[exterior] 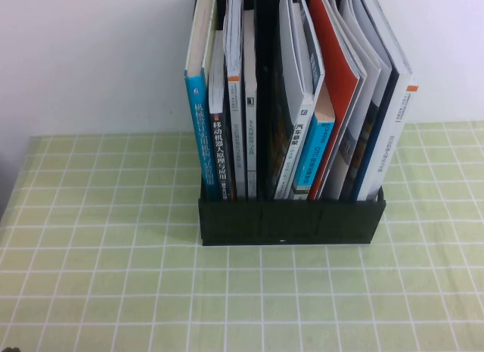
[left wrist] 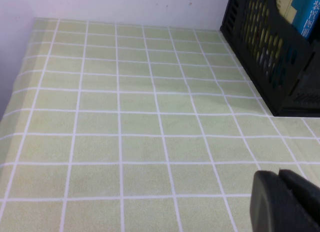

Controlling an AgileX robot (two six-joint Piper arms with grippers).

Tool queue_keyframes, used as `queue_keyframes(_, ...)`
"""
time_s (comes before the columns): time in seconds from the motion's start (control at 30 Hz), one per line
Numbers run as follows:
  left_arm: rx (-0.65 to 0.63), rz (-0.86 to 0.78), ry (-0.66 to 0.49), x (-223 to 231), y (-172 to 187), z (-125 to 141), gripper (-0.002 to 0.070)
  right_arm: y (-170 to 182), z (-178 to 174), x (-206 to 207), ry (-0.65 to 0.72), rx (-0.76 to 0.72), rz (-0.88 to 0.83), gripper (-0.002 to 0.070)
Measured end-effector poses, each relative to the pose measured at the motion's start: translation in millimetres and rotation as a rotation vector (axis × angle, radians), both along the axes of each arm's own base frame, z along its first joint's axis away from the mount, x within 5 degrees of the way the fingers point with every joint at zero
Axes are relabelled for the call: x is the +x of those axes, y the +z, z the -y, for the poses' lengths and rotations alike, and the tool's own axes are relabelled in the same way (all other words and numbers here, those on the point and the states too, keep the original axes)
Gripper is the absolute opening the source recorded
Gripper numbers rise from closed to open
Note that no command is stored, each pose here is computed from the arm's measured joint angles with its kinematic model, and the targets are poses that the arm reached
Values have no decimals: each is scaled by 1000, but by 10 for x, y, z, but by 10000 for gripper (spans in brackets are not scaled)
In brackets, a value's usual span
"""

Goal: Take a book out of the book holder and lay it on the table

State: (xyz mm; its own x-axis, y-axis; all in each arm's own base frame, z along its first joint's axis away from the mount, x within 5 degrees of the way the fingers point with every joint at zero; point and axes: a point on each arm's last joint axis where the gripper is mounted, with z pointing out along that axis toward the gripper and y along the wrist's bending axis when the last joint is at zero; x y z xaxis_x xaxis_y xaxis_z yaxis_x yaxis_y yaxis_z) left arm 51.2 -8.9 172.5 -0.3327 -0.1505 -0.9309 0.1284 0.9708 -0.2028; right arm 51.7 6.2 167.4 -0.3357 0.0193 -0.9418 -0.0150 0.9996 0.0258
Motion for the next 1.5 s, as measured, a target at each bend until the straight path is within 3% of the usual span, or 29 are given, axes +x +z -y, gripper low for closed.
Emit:
queue_keyframes(0.93, 0, 0, 0, 0, 0, 0, -3, 0, 0, 0, 13, -37, 1, -1)
queue_keyframes(1.5, 82, 17, -22, 1, 0, -4, -3, 4, -19, 1, 18, 9, 4, -2)
